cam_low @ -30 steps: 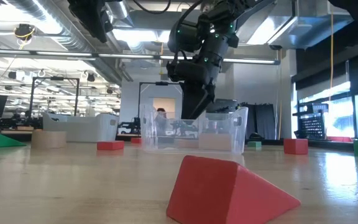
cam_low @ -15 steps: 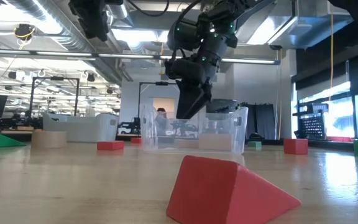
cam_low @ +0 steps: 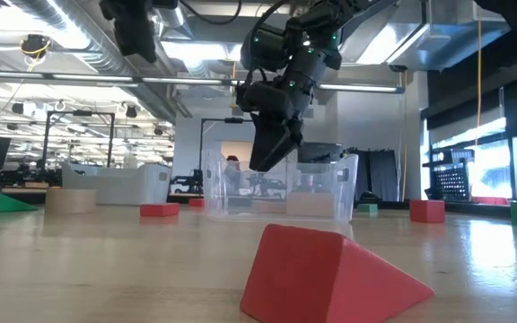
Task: Sort & place blocks by color
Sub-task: Put the brown block into the transparent bin
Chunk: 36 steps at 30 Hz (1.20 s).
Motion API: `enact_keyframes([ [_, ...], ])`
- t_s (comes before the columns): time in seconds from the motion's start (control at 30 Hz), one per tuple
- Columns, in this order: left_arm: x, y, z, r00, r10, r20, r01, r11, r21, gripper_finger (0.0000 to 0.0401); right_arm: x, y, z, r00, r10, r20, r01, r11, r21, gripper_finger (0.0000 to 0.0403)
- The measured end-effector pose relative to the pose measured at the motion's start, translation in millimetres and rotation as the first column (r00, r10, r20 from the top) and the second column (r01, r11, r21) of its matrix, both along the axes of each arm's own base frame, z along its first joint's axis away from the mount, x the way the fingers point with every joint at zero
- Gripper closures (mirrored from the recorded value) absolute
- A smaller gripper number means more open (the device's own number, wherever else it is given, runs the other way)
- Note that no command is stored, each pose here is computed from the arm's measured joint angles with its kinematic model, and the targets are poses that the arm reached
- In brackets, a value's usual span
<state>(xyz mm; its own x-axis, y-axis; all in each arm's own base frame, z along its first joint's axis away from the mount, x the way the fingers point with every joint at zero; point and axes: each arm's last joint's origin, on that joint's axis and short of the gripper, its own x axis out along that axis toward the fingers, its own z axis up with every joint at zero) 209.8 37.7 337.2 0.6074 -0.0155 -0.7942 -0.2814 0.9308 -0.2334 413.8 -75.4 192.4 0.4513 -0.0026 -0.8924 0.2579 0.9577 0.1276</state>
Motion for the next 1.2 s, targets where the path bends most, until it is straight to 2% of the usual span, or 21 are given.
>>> enact_keyframes([
  [0.23, -0.9, 3.4, -0.2, 1.0, 0.03, -0.004, -0.03, 1.0, -0.01, 0.0156, 0.0, -0.1, 0.0, 1.0, 0.0, 0.0, 0.0, 1.0, 0.0, 0.0215],
  [0.37, -3.5, 4.9, -1.8, 0.999, -0.019, -0.03, 0.019, 1.0, 0.018, 0.0112, 0.0, -0.1, 0.0, 1.0, 0.0, 0.0, 0.0, 1.0, 0.0, 0.0215],
  [0.43, -6.1, 4.6, -3.7, 0.997, -0.038, -0.063, 0.04, 0.999, 0.032, 0.0106, 0.0, 0.1, 0.0, 1.0, 0.0, 0.0, 0.0, 1.0, 0.0, 0.0215],
  [0.63, -8.6, 1.5, -5.6, 0.994, 0.043, -0.101, -0.047, 0.998, -0.039, 0.0109, 0.1, 0.1, 0.0, 1.0, 0.0, 0.001, 0.0, 1.0, 0.0, 0.0215],
  [0.8, -7.0, -6.3, -5.7, 0.994, 0.027, -0.104, -0.029, 0.999, -0.026, 0.011, 0.6, -0.1, 0.3, 1.0, 0.0, 0.007, 0.0, 1.0, -0.001, 0.0215],
  [0.93, -7.7, -9.9, -6.6, 0.973, 0.189, -0.13, -0.195, 0.98, -0.03, 0.011, 1.0, -0.3, 0.5, 1.0, -0.007, 0.012, 0.007, 1.0, 0.002, 0.0215],
  [1.03, -8.2, -11.5, -10.1, 0.949, 0.261, -0.175, -0.27, 0.962, -0.03, 0.011, 2.2, -0.2, 1.5, 1.0, -0.01, 0.029, 0.01, 1.0, 0.004, 0.0214],
  [1.2, -7.2, -18.7, -33.2, 0.918, 0.309, -0.249, -0.33, 0.943, -0.045, 0.011, -0.5, 8.8, 18.8, 0.986, 0.143, 0.089, -0.144, 0.99, 0.001, 0.0214],
])
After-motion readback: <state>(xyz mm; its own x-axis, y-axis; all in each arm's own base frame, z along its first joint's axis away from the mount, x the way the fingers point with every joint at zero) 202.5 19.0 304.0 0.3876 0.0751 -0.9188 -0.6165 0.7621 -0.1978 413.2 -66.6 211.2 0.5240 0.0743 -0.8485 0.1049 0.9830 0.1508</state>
